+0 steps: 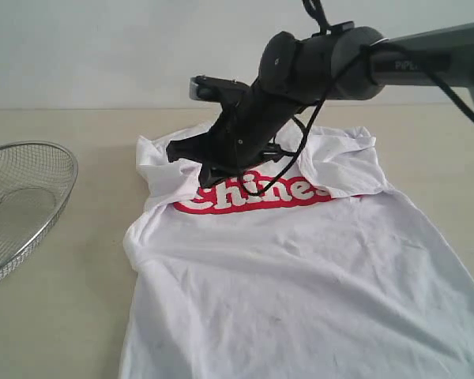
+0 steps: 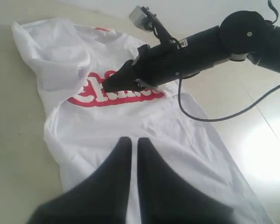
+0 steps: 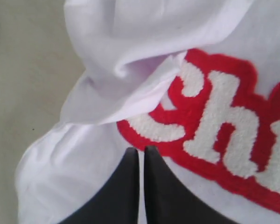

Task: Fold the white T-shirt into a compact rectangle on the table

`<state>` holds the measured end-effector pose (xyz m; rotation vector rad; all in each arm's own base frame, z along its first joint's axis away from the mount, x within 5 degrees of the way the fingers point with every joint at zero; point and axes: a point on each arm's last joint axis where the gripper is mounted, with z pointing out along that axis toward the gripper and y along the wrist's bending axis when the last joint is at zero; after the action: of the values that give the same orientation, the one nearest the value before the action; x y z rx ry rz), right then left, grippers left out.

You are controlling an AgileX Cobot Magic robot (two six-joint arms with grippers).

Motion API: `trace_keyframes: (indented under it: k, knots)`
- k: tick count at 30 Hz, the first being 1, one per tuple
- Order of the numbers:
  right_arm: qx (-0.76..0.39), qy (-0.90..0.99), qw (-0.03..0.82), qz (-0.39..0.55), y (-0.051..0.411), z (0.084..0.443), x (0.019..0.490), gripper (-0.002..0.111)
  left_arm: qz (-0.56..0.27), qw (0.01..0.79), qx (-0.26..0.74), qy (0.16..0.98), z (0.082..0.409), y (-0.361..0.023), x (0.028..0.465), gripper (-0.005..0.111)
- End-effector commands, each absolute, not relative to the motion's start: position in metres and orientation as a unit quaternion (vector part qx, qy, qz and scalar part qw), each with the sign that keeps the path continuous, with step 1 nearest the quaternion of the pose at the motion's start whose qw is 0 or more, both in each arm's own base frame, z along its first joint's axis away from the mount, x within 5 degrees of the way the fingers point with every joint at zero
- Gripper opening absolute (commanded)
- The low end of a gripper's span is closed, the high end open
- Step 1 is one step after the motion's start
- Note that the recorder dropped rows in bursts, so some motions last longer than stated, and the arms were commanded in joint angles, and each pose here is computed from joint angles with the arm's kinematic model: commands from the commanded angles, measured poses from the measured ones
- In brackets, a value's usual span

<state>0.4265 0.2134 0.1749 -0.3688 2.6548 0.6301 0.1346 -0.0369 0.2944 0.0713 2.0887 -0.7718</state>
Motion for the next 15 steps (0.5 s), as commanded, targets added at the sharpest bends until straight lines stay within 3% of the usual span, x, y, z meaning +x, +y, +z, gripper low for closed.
trace_keyframes:
  k: [1,5,10,15]
  knots:
    - [-0.135,0.942,0.228,0.208,0.200,0.188,0.433,0.000,-0.323,0.409,0.016,0.853,0.297,-0.032,0.164,0.005]
    - [-0.138,0.939,0.241,0.204,0.195,0.188,0.438,0.000,-0.346,0.378,0.004,0.859,0.295,-0.026,0.210,0.005]
    - [-0.158,0.934,0.251,0.197,0.195,0.189,0.439,0.000,-0.399,0.284,0.045,0.871,0.281,-0.030,0.279,0.005]
    - [-0.165,0.935,0.245,0.194,0.194,0.188,0.438,0.000,-0.369,0.207,0.120,0.898,0.268,-0.034,0.351,0.005]
